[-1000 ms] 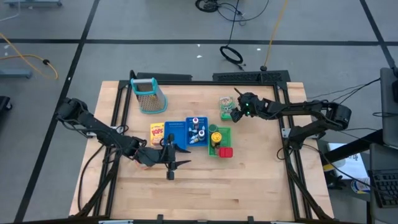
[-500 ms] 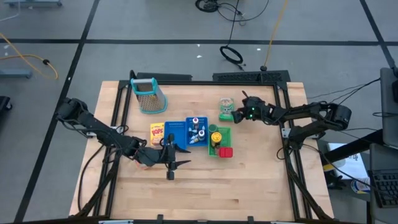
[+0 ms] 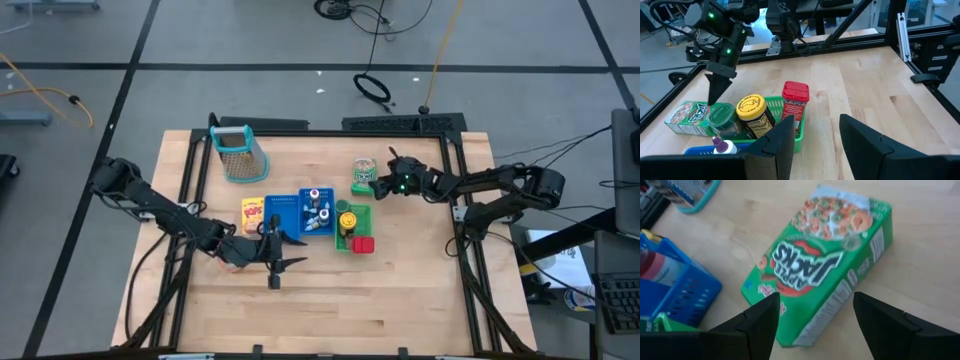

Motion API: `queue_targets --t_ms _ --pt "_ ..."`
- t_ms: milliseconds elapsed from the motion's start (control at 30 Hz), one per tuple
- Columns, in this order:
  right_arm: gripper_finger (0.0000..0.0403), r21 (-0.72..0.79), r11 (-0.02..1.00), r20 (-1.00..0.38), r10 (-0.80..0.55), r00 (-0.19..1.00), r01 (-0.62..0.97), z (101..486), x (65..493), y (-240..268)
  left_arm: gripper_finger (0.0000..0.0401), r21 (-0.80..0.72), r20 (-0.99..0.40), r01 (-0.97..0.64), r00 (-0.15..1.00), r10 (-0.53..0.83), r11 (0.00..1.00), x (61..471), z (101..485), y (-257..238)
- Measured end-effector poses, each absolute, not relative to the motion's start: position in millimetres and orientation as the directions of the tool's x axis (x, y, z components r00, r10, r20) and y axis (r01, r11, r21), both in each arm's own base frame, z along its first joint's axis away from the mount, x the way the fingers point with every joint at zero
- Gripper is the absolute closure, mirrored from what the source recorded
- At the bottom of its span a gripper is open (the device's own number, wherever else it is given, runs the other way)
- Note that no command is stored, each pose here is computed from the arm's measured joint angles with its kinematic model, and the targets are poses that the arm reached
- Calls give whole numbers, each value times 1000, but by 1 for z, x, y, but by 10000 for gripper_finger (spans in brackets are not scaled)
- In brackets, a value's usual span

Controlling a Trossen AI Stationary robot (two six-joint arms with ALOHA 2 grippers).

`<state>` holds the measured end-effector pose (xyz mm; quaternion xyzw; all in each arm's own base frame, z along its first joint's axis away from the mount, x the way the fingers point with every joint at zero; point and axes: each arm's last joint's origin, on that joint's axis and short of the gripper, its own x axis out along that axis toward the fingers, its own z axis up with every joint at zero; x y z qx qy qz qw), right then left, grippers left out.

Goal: Pick & Place Kitchen Items
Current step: Put the green cereal box into the left blue bin

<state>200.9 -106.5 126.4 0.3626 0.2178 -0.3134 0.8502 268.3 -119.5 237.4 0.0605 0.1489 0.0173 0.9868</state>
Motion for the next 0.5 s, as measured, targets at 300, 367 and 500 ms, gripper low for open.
queue_targets --t_ms 300,367,500 --pt "154 466 518 -613 -395 684 717 118 205 -105 242 125 -292 -16 955 52 992 268 237 -120" --pt "154 471 512 -614 -393 684 718 112 209 -105 242 125 -292 -16 955 52 992 268 237 -120" --pt "158 502 481 -611 -392 688 719 102 214 -106 242 125 -291 -16 955 52 992 268 237 -120"
